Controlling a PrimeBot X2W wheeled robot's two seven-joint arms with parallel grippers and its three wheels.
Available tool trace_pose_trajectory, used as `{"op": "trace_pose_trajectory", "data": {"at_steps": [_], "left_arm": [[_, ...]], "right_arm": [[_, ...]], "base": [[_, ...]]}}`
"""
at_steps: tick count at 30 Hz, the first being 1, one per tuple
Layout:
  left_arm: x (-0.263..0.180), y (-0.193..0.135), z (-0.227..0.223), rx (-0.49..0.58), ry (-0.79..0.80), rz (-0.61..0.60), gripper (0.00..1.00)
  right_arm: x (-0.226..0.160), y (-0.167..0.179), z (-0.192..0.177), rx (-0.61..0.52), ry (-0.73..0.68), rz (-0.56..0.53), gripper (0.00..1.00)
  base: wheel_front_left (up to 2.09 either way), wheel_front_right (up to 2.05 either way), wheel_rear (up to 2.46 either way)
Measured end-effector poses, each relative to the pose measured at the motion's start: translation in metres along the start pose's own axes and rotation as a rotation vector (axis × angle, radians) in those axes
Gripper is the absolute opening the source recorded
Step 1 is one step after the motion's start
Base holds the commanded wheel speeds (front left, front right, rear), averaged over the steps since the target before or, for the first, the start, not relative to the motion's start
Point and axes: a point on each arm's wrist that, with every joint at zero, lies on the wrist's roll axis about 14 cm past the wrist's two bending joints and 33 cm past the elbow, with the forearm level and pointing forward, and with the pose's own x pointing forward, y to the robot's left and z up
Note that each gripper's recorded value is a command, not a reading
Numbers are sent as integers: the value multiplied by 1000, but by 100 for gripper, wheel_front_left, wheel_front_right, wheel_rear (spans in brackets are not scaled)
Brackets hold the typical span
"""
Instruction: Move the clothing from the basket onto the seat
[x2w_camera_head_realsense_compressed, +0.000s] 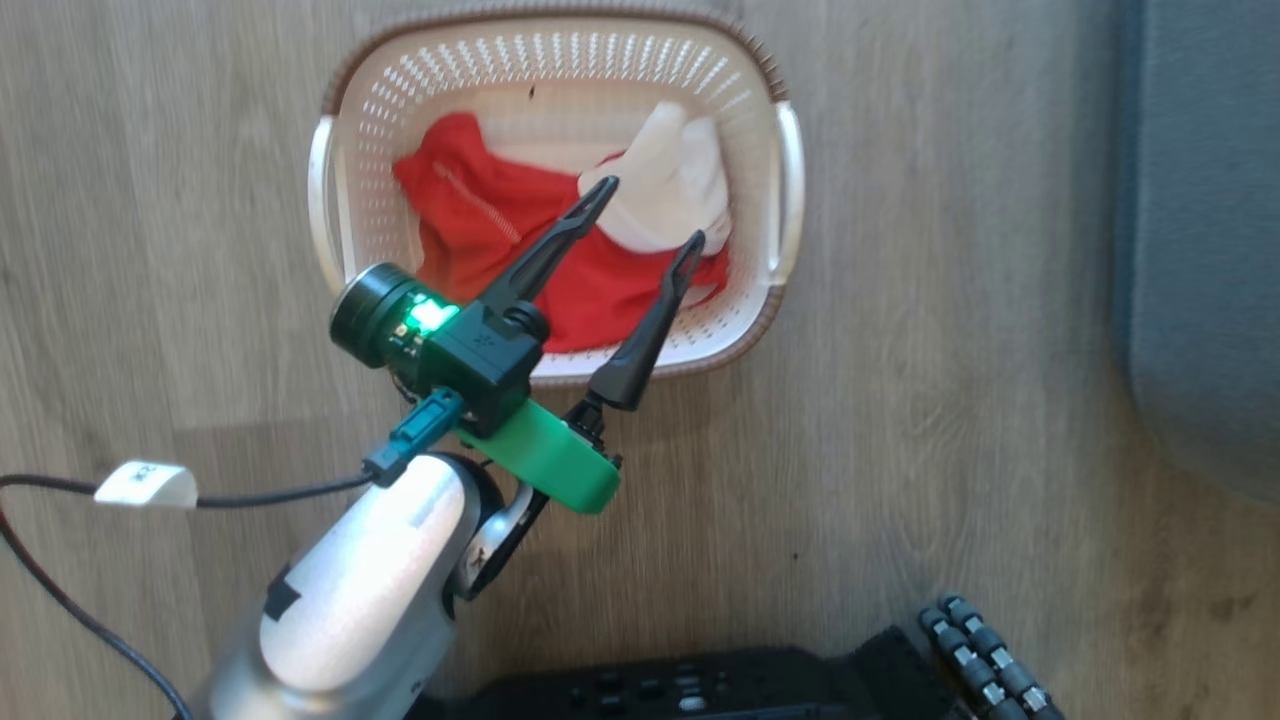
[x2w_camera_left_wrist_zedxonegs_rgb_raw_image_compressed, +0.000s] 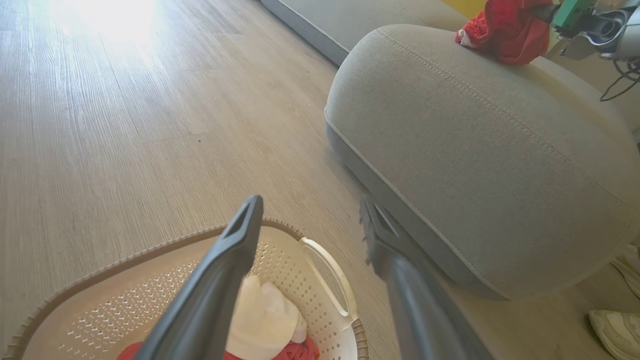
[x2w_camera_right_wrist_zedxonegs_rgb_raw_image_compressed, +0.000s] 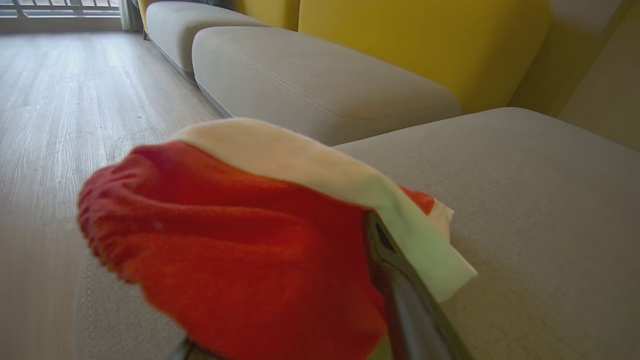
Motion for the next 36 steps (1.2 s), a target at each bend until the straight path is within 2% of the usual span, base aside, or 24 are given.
{"op": "trace_pose_trajectory", "data": {"at_steps": [2, 4, 6, 12, 23, 25, 29, 36], "left_arm": [[1, -4, 10, 9, -19, -9, 100], [0, -8, 21, 15, -37, -14, 100], [-3, -12, 31, 40, -52, -15, 100], [-25, -25, 53, 39, -73, 8, 100], [-73, -55, 97, 74, -160, 56, 100], [-83, -52, 103, 80, -174, 87, 100], [-107, -26, 115, 95, -204, 206, 100], [-166, 29, 126, 119, -250, 453, 100]], "right_arm": [[-5, 9, 10, -20, -9, 39, 100], [-13, 21, 18, 23, -18, 73, 100], [-30, 31, 14, -6, 10, 131, 100], [-99, 17, -11, -15, 100, 210, 100], [-199, 4, 58, 59, -131, 354, 100], [-221, 12, 58, 59, -153, 389, 100], [-261, 52, 49, 116, -151, 500, 100], [-311, 103, 30, 80, -127, 662, 100]], "base": [[0, 0, 0], [0, 0, 0], [0, 0, 0], [0, 0, 0], [0, 0, 0], [0, 0, 0], [0, 0, 0], [0, 0, 0]]}}
